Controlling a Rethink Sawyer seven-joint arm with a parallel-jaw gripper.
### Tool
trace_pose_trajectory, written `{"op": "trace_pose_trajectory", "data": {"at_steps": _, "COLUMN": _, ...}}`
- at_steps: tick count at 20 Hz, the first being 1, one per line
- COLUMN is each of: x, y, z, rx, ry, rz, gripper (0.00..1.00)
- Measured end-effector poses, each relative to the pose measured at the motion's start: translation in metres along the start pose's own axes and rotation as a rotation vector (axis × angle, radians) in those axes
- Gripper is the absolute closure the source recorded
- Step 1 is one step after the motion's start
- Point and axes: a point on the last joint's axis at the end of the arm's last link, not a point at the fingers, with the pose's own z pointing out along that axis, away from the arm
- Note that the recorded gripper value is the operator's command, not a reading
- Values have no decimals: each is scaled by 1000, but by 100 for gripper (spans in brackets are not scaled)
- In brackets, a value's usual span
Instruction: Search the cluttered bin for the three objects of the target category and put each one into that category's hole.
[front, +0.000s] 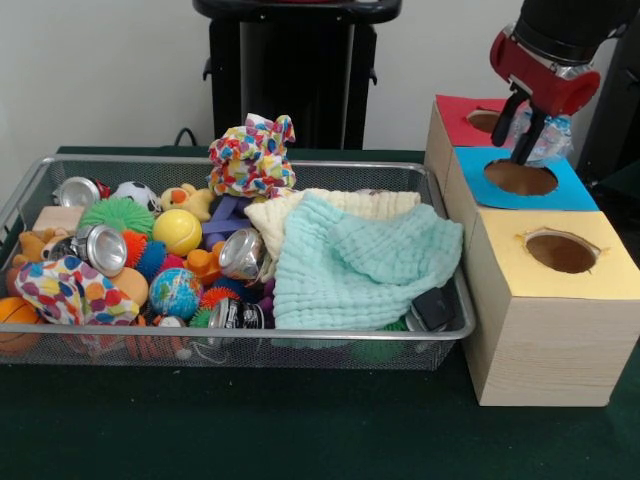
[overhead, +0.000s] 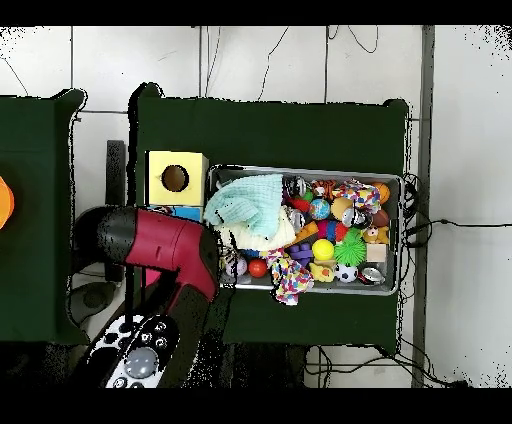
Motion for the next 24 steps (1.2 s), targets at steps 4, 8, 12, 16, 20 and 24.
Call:
{"op": "trace_pose_trajectory", "data": {"at_steps": 4, "x": -10, "y": -1, "z": 2, "rx": -1, "ry": 0, "rz": 15, "gripper": 100}}
{"op": "trace_pose_trajectory", "data": {"at_steps": 8, "x": -19, "y": -2, "z": 4, "rx": -9, "ry": -8, "rz": 29, "gripper": 100}}
{"op": "trace_pose_trajectory", "data": {"at_steps": 12, "x": -24, "y": -2, "z": 5, "rx": -17, "ry": -15, "rz": 36, "gripper": 100}}
{"op": "trace_pose_trajectory", "data": {"at_steps": 16, "x": -25, "y": -3, "z": 5, "rx": -16, "ry": -15, "rz": 36, "gripper": 100}}
{"op": "trace_pose_trajectory", "data": {"at_steps": 20, "x": -25, "y": -3, "z": 6, "rx": -15, "ry": -15, "rz": 36, "gripper": 100}}
{"op": "trace_pose_trajectory", "data": {"at_steps": 24, "x": -25, "y": -3, "z": 6, "rx": -14, "ry": -15, "rz": 36, "gripper": 100}}
